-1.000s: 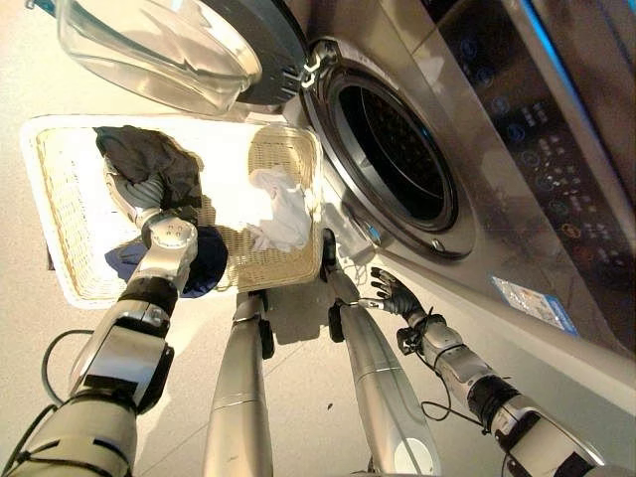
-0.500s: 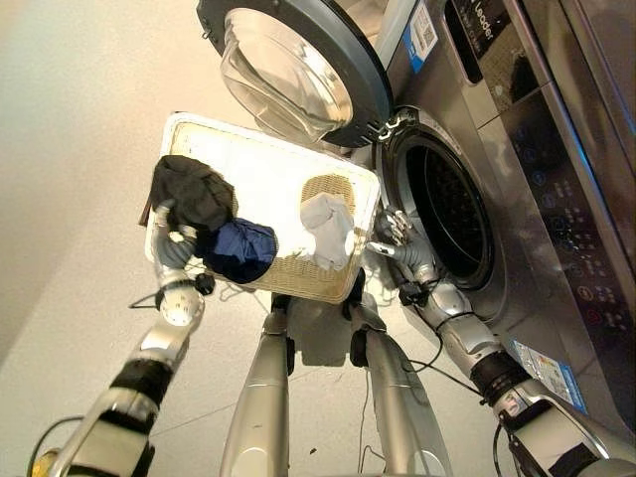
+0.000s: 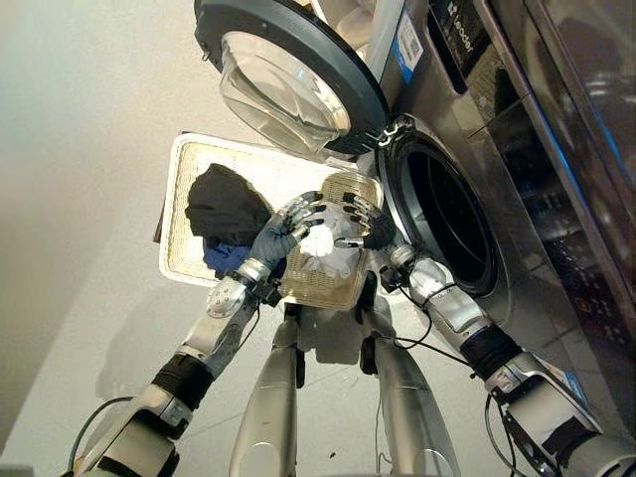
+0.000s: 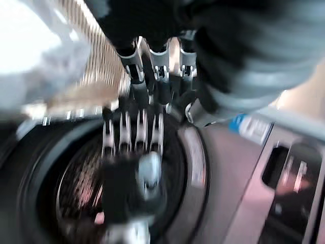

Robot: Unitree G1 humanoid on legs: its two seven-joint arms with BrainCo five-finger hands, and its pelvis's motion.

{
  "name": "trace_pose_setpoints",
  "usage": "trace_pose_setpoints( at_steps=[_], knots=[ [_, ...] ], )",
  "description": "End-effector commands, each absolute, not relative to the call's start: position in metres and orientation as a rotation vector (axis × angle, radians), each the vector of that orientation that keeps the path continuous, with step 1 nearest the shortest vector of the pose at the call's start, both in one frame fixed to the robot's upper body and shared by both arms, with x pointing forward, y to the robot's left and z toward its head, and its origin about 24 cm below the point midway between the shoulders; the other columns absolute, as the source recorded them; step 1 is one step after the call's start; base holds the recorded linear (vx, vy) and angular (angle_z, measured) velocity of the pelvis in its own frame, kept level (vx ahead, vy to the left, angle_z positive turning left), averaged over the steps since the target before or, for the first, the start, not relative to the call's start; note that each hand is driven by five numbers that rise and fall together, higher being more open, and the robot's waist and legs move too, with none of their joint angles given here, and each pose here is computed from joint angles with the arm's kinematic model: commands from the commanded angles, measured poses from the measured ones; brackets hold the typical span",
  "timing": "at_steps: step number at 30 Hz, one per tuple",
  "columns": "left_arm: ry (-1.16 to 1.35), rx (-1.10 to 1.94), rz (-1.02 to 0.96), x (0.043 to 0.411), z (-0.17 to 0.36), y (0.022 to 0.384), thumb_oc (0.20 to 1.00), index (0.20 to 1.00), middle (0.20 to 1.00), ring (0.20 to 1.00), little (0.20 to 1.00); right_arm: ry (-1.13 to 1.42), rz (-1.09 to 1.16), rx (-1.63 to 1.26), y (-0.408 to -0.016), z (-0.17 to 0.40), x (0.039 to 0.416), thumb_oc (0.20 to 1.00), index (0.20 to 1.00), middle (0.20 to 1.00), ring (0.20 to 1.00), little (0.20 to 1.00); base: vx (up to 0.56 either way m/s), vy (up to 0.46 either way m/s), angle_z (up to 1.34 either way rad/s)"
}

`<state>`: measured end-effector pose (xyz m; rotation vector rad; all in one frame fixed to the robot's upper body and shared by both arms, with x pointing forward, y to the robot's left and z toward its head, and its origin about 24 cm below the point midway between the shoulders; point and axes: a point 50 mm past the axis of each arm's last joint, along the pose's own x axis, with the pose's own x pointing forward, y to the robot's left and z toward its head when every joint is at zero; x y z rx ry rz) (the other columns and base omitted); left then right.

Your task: Put the clothes into the washing machine.

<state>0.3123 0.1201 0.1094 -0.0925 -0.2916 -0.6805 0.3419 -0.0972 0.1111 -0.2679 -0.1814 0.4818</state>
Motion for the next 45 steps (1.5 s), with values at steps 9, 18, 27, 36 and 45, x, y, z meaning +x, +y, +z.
trace_pose_setpoints(
  at_steps=[9,18,27,36,45],
  knots=[
    [-0.384,-0.124,-0.448,0.316,0.131,0.117,0.200,0.200,0.200,0.200,0.200,-0.242,0.610,-0.382,-0.078,0.122,0.335,1.000,1.000,1.000,1.000,1.000,0.00,-0.003,-0.04],
    [-0.459,0.234,0.381,0.320,0.123,0.189,1.000,1.000,1.000,1.000,1.000,-0.173,0.502,-0.367,-0.096,0.102,0.339,1.000,1.000,1.000,1.000,1.000,-0.01,-0.082,0.06],
    [-0.382,0.519,0.613,0.340,0.130,0.231,1.000,1.000,1.000,1.000,1.000,-0.062,0.496,-0.377,-0.105,0.079,0.334,1.000,1.000,1.000,1.000,1.000,0.02,0.045,0.01],
    [-0.256,0.693,0.618,0.354,0.128,0.245,1.000,1.000,1.000,1.000,1.000,-0.011,0.478,-0.378,-0.119,0.068,0.329,1.000,1.000,1.000,1.000,1.000,0.03,0.094,-0.07],
    [-0.003,0.864,0.682,0.369,0.134,0.278,1.000,1.000,1.000,1.000,1.000,-0.005,0.483,-0.363,-0.124,0.069,0.328,1.000,1.000,1.000,1.000,1.000,0.05,0.124,-0.14]
  ],
)
